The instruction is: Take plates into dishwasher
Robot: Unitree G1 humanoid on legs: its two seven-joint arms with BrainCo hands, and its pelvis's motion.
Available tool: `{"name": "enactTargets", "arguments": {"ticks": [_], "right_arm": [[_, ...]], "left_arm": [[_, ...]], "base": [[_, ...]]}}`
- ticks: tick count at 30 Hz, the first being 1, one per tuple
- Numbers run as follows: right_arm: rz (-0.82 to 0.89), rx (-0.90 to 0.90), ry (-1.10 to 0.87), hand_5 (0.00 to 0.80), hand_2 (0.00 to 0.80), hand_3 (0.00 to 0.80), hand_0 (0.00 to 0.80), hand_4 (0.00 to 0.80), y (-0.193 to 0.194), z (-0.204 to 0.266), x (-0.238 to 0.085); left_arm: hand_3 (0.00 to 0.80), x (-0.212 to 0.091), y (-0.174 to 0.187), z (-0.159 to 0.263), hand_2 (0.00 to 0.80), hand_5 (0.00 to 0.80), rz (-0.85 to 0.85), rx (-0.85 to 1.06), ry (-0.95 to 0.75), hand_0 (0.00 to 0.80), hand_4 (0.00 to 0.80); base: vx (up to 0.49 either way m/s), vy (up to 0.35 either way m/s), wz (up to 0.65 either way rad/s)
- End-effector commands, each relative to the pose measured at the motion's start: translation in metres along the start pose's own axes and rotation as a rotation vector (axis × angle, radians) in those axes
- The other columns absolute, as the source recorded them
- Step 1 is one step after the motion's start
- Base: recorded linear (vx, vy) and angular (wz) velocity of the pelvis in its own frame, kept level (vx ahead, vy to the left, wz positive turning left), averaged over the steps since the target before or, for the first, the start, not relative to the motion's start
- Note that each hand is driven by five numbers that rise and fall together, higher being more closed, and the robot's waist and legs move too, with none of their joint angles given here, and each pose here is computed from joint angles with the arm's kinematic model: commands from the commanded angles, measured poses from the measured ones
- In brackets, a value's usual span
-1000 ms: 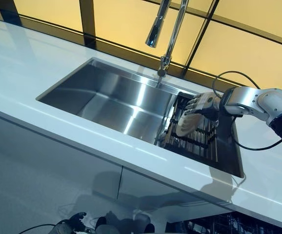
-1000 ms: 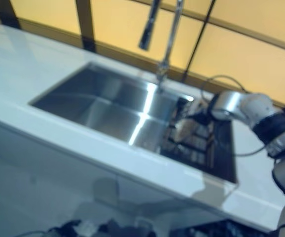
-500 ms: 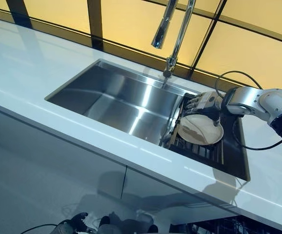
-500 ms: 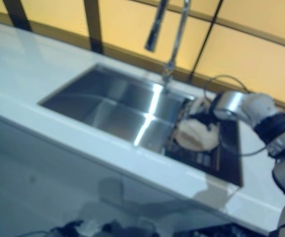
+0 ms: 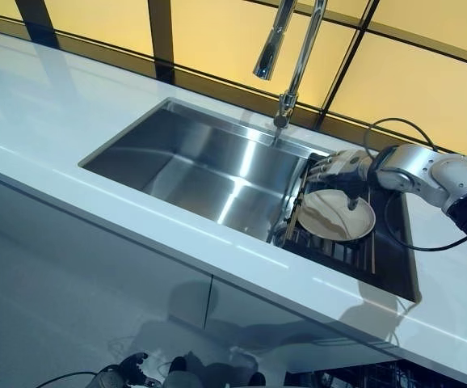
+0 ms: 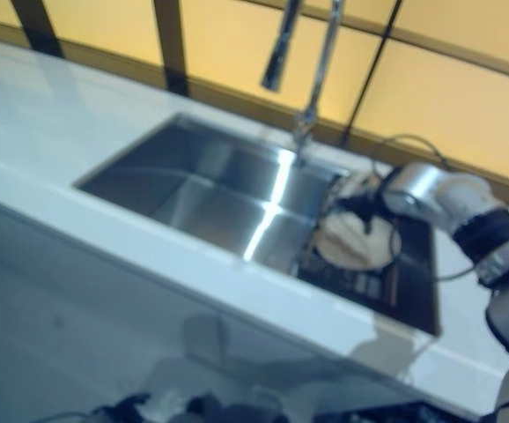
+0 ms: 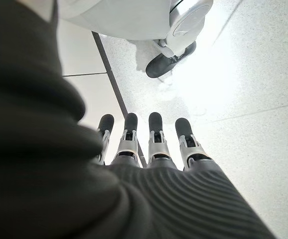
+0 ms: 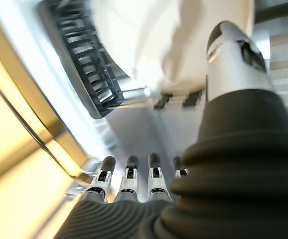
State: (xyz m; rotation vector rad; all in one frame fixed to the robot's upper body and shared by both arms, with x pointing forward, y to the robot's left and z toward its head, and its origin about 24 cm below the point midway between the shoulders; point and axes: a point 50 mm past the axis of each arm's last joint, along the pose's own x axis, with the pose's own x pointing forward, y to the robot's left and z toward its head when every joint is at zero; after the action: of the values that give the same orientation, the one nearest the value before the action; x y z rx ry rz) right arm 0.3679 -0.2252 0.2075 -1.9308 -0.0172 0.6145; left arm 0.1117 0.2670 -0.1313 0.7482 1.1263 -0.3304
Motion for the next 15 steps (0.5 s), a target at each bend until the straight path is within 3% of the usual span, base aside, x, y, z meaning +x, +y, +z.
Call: {"name": "enactTargets", "arguments": {"ticks": [1, 7, 15], "right_arm": [[-0.095, 0.304, 0.238, 0.000, 0.000, 0.000, 0.000, 0.000, -0.016, -0.052, -0.027], [-0.102, 0.551, 0.322, 0.000, 0.000, 0.000, 0.000, 0.000, 0.005, -0.066, -0.028], [0.026, 0.561, 0.323, 0.000, 0.000, 0.000, 0.000, 0.000, 0.036, -0.058, -0.020]], "left_arm": [[0.000, 0.006, -0.006, 0.018, 0.000, 0.000, -0.025, 0.037, -0.057, 0.000, 0.000], [0.000, 0.007, -0.008, 0.022, 0.000, 0.000, -0.032, 0.021, -0.069, 0.000, 0.000], [0.000, 0.008, -0.011, 0.021, 0.000, 0.000, -0.035, 0.009, -0.061, 0.000, 0.000]], "base": [[0.000, 0.045, 0.00], [0.001, 0.018, 0.00], [0.000, 0.000, 0.00]]}}
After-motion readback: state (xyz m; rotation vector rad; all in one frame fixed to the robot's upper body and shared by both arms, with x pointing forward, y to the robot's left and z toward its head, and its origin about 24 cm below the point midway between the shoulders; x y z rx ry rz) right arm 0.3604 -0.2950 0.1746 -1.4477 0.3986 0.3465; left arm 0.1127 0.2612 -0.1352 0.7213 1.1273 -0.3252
